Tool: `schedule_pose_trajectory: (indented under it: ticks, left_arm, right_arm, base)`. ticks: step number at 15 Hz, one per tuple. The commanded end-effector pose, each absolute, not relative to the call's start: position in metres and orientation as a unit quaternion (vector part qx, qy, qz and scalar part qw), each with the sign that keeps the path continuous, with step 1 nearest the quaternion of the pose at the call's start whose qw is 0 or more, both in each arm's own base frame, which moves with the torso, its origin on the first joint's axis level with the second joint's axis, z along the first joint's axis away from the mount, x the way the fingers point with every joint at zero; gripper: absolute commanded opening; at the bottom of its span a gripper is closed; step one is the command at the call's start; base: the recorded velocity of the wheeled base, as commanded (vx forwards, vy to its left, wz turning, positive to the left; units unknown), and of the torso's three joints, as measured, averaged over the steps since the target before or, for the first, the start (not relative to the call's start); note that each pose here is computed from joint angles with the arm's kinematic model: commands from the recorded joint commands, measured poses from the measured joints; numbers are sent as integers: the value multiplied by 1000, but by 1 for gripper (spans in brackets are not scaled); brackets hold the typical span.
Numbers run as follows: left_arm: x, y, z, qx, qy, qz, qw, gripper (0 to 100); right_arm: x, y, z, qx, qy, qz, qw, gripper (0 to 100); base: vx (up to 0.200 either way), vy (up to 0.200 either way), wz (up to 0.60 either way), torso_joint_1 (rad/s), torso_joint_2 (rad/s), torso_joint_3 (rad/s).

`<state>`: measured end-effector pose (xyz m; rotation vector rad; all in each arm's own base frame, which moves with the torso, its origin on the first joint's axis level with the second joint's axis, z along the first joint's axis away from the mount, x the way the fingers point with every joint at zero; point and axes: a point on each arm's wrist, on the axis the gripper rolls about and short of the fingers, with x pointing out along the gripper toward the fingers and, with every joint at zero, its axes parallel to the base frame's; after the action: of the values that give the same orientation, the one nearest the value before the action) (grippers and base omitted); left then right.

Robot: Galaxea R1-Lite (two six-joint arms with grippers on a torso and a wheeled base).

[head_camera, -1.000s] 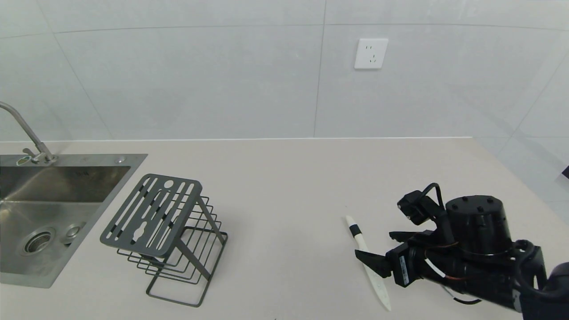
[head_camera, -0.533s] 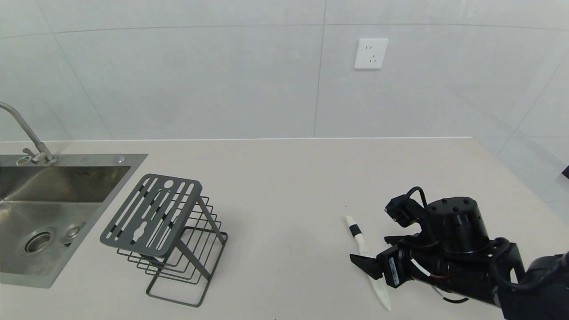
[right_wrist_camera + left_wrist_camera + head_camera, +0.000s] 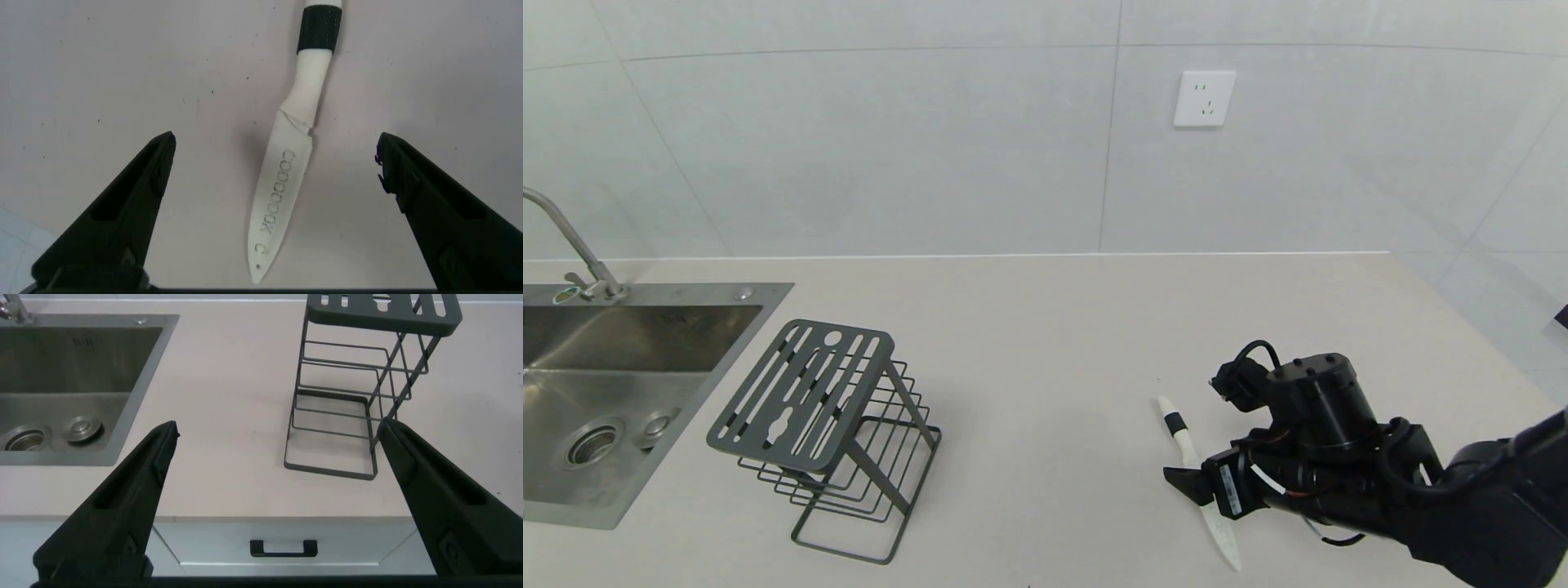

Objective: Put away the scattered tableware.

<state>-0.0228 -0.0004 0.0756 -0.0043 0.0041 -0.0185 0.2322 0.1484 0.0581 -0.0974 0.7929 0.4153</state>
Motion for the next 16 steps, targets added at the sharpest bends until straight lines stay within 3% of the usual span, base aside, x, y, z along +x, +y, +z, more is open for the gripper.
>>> schedule_pose_trajectory:
  ticks: [1, 7, 16]
  left_arm:
    - [-23, 0, 76, -2, 3, -9, 1000, 100]
    - [-23, 0, 76, -2, 3, -8, 1000, 100]
    - [-23, 0, 76, -3, 3, -8, 1000, 100]
  right_arm:
    - [239, 152, 46, -55, 395, 189, 897, 100]
    - [248, 161, 26, -67, 389, 176, 902, 100]
    - [241, 172, 26, -88, 376, 162, 908, 100]
  base:
    - [0, 0, 0, 0, 0, 0]
    - [0, 0, 0, 0, 0, 0]
    - [0, 0, 0, 0, 0, 0]
